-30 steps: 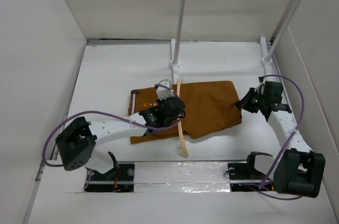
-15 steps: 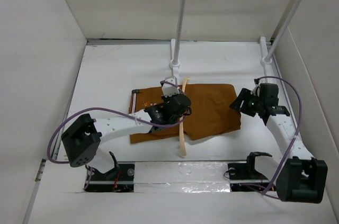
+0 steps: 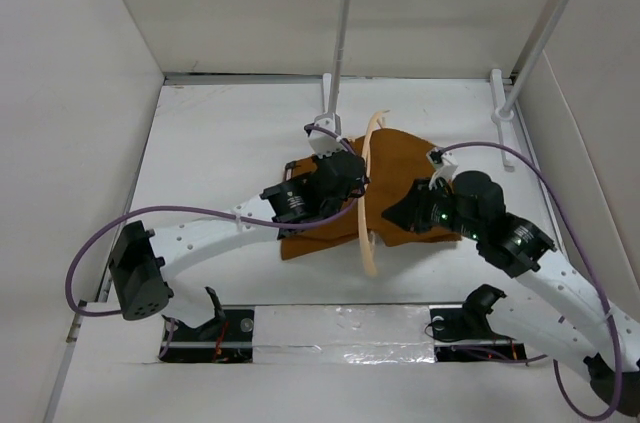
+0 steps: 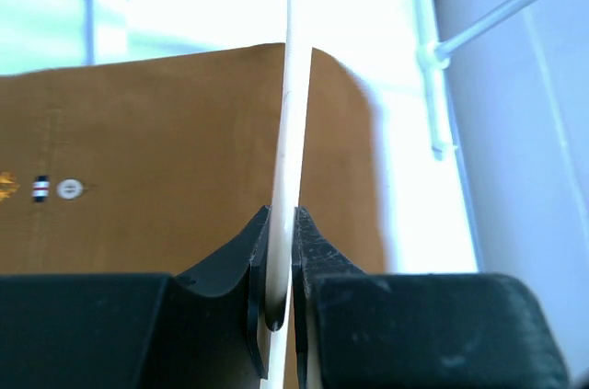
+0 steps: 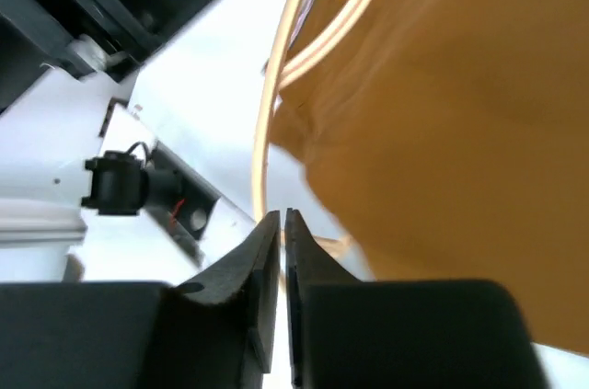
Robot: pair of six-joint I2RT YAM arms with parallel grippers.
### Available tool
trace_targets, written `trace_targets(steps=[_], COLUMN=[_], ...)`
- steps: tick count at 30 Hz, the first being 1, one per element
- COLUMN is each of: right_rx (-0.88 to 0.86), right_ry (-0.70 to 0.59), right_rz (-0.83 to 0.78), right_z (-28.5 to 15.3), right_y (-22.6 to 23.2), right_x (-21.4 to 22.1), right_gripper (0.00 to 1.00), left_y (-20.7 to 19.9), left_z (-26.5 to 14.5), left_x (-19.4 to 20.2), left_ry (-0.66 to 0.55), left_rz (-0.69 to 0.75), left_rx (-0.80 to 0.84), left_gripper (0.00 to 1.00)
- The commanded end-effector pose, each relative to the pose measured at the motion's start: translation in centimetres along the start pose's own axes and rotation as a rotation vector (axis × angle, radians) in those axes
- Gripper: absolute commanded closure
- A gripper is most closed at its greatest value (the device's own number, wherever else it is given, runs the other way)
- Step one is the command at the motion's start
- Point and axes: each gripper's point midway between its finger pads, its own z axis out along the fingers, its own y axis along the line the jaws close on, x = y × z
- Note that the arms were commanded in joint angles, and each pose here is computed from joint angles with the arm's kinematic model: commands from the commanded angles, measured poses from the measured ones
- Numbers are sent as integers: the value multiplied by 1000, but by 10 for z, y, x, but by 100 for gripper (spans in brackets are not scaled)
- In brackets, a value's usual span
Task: Place the trousers on the hanger
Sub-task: Place the trousers on the hanger, then place the hanger at the clothesline.
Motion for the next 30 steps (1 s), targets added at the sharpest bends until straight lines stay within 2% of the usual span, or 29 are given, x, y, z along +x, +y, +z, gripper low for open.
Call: trace_targets(steps=[1, 3, 4, 6, 9, 11, 12, 15, 18, 24, 26, 27, 28, 30], right_rx=[154, 291, 319, 250, 102, -8, -61, -97, -60, -25, -30, -46, -52, -82], right_ry=[-160, -149, -189, -231, -184, -77, -78, -27, -2, -16, -26, -38, -42, -60], right_rz=[44, 4, -18, -85, -79, -49, -43, -13, -2, 26, 30, 37, 38, 51], right_z=[-10, -23, -32, -40, -34, -17, -11, 7, 24, 43, 46, 47, 48, 50], right_y=[5, -17, -20, -3, 27, 51, 64, 80, 79, 67, 67, 71, 72, 79], right_x=[-42, -43, -55, -72, -69, -43, -40, -10, 7, 17, 17, 14, 13, 9], right_gripper=[75, 65, 52, 42, 39, 39, 39, 39, 39, 46, 50, 56, 68, 74], left_y=[-49, -46, -46, -44, -44, -49, -50, -55, -59, -57, -57, -57, -57, -56], left_z=[-25, -27, -28, -31, -32, -32, -32, -32, -32, -37, -38, -39, -40, -40], left_x=[-63, -64, -65, -67, -68, -73, -74, -78, -81, -80, -80, -79, -79, -76], left_ry=[-110, -107, -107, -109, -108, -115, -118, -118, -114, -84, -75, -73, -66, -52], left_rz=[-163, -151, -150, -154, -158, -156, -153, -141, -143, -139, -145, -146, -146, -143], left_rx=[128, 117, 118, 119, 121, 123, 124, 122, 128, 117, 117, 117, 114, 109], left_gripper=[100, 100, 100, 100, 100, 100, 100, 100, 100, 100, 100, 100, 100, 100])
